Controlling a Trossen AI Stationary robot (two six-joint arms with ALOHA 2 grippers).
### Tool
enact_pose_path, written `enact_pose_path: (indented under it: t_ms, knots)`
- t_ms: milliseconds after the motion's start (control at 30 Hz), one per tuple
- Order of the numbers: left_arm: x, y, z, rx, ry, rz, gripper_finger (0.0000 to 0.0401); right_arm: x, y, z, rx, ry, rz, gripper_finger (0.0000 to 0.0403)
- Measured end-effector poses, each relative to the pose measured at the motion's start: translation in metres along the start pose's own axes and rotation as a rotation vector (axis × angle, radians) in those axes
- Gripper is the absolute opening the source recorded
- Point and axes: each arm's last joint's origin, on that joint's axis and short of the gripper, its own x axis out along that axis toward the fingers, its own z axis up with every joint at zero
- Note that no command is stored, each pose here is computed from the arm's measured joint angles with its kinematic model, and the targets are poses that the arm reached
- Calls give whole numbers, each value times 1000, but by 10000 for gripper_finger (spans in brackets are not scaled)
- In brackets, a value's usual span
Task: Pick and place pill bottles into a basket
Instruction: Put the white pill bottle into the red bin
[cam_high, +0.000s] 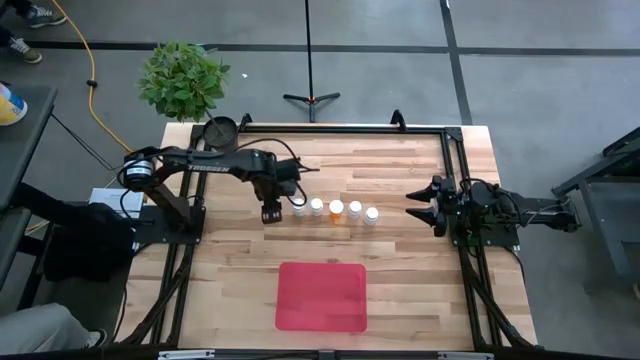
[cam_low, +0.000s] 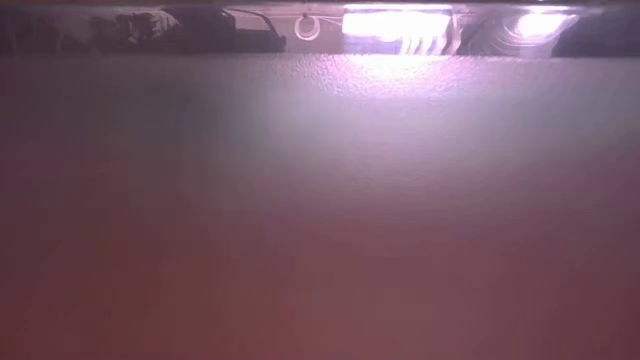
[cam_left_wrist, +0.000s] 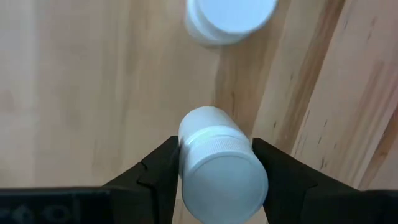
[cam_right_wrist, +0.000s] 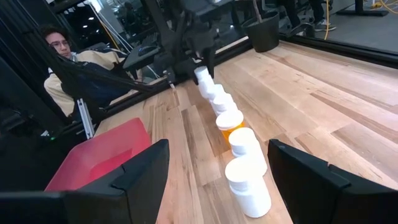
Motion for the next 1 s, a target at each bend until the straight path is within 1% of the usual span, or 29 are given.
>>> enact_pose_path:
  t_ms: [167,400,500,600,667,800,933,1000]
  knots:
    - [-10,5,-3,-14,-35,2,208,0,0,0,0,-1,0,263]
    - [-31,3,-10,-5,-111,6,208,0,0,0,17,-2,-1,263]
    - [-45,1,-15,-10,-168,8,208,0,0,0,23,0,-2,263]
    - [-61,3,-20,-39,-251,15,208,0,0,0,23,-1,-2,263]
    - [-74,3,-24,-59,-329,20,208,0,0,0,23,-1,-2,263]
    - [-105,7,-30,-96,-547,24,208,0,0,0,23,-1,-2,263]
    - [-135,8,-34,-105,-787,-29,208,0,0,0,23,-3,-2,264]
    - [-149,5,-34,-91,-908,-81,208,0,0,0,23,-3,-1,264]
